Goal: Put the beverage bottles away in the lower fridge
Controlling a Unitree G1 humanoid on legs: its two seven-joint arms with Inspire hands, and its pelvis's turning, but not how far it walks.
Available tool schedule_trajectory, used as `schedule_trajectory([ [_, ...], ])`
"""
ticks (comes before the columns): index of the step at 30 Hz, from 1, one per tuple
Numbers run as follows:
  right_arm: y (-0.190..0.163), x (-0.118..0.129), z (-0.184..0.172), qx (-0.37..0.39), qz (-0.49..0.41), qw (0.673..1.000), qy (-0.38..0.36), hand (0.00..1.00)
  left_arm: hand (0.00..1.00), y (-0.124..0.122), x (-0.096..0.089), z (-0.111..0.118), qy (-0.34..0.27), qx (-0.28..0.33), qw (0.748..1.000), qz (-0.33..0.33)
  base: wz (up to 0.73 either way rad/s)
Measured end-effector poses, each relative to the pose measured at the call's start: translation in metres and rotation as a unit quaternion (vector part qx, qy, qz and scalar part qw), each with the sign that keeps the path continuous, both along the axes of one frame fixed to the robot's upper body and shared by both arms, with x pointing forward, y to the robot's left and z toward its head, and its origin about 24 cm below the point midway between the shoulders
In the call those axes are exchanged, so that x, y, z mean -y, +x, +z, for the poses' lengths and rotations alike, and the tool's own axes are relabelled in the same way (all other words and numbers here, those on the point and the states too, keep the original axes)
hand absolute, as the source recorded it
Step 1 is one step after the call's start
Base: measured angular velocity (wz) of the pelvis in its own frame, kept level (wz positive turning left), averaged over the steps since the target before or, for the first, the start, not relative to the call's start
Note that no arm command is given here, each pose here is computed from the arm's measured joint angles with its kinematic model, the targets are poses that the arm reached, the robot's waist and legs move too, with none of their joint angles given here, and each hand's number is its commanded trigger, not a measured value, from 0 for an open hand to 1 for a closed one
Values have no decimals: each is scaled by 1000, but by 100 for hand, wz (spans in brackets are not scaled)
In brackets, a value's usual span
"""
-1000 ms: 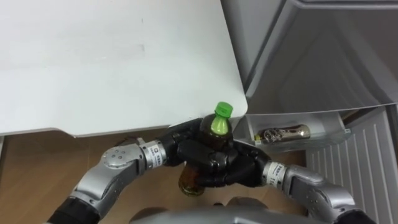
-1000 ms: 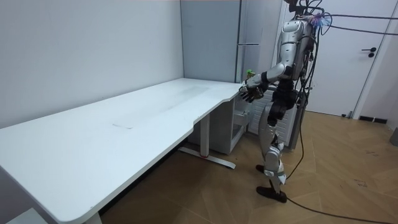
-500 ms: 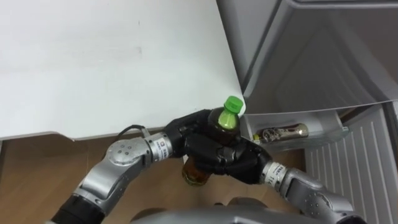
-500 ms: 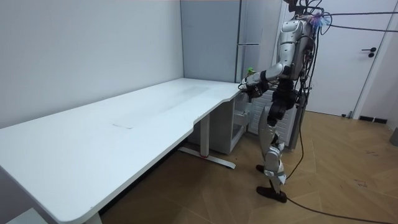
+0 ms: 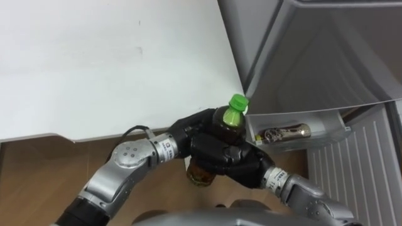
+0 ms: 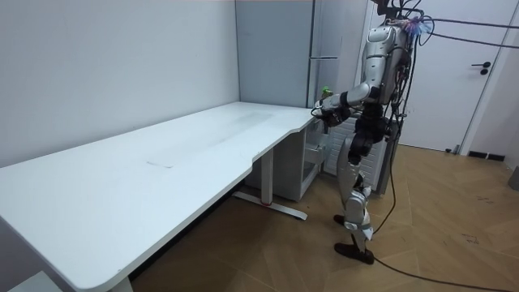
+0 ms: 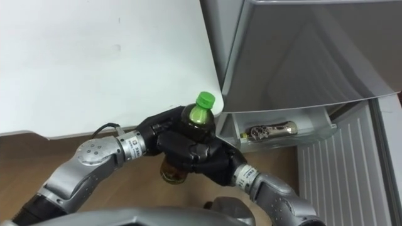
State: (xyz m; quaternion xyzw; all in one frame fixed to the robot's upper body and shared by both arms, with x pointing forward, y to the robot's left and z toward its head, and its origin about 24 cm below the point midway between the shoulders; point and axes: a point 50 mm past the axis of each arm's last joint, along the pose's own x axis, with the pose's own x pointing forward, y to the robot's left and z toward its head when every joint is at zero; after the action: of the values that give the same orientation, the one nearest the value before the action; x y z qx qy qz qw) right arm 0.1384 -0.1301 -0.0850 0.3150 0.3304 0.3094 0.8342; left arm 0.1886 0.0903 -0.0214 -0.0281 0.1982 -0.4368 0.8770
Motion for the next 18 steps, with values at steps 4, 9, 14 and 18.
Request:
schedule_trajectory([
  [4, 0, 0, 0, -5, -7, 1000, 5, 100, 0, 0, 2, 2, 0, 5, 1000, 4, 2],
  [9, 0, 1, 0, -1, -9, 1000, 4, 100, 0, 1, 2, 4, -2, 9, 1000, 4, 0],
  [14, 4, -1, 3, 13, -22, 1000, 11, 100, 0, 6, 6, 18, -13, 40, 999, 22, 0],
  [18, 5, -10, 6, 25, -21, 999, 35, 100, 0, 16, 2, 36, -30, 80, 995, 58, -2],
])
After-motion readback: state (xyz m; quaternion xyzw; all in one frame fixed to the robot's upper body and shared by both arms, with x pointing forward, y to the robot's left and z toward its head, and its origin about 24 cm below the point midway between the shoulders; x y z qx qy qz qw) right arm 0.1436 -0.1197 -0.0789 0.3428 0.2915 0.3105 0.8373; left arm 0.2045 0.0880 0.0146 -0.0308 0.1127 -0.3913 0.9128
